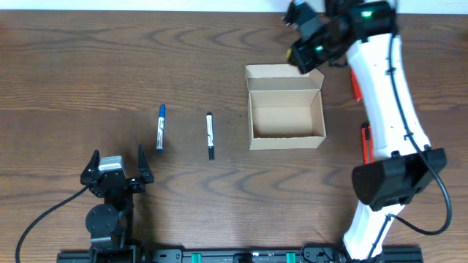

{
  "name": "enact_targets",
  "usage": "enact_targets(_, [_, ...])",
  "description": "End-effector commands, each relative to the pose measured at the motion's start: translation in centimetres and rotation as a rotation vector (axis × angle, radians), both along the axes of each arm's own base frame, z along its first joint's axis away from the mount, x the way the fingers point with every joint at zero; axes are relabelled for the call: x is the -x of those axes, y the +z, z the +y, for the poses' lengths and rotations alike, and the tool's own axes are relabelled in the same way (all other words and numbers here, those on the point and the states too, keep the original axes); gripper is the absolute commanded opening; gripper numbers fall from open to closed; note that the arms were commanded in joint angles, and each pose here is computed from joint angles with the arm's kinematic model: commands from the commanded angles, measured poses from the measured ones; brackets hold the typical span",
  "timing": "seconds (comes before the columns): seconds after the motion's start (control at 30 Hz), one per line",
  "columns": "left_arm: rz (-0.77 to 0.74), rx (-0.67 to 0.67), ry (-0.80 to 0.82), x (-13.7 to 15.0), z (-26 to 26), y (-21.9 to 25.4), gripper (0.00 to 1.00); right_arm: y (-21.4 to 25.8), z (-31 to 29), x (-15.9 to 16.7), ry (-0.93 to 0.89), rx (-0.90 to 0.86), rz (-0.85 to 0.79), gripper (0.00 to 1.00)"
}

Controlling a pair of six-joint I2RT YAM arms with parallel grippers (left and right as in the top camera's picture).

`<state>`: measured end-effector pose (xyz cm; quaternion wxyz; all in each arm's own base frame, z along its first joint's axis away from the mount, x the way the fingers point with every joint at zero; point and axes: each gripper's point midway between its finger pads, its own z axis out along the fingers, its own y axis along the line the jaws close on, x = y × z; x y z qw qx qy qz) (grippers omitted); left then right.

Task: Pack container
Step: 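Lift the tape roll and carry it over the cardboard box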

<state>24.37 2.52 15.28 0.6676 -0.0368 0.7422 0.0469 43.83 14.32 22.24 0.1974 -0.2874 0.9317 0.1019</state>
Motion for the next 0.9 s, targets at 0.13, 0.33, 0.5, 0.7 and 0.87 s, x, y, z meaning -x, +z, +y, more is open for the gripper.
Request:
enact_targets(0.13, [0.056, 0.007, 0.008, 0.2, 0.2, -1.8, 0.95, -7.7, 0.7, 2.2, -0.029, 0.118, 0.133, 0.01])
enact_targets(0.33, [0.056, 0.007, 0.008, 0.2, 0.2, -1.8, 0.95, -11.0, 0.3, 3.4, -0.045, 0.152, 0.190, 0.01])
enact_targets(0.5, [0.056, 0.007, 0.008, 0.2, 0.2, -1.8, 0.95, -11.1, 0.3, 3.5, -0.064, 0.149, 0.200, 0.01])
enact_targets(0.7, [0.056, 0.007, 0.008, 0.2, 0.2, -1.8, 0.95, -11.9, 0.2, 3.8, -0.063, 0.152, 0.209, 0.01])
enact_targets(0.87, [0.056, 0.007, 0.008, 0.2, 0.2, -1.8, 0.95, -13.9, -0.1, 4.8, -0.073, 0.162, 0.249, 0.01])
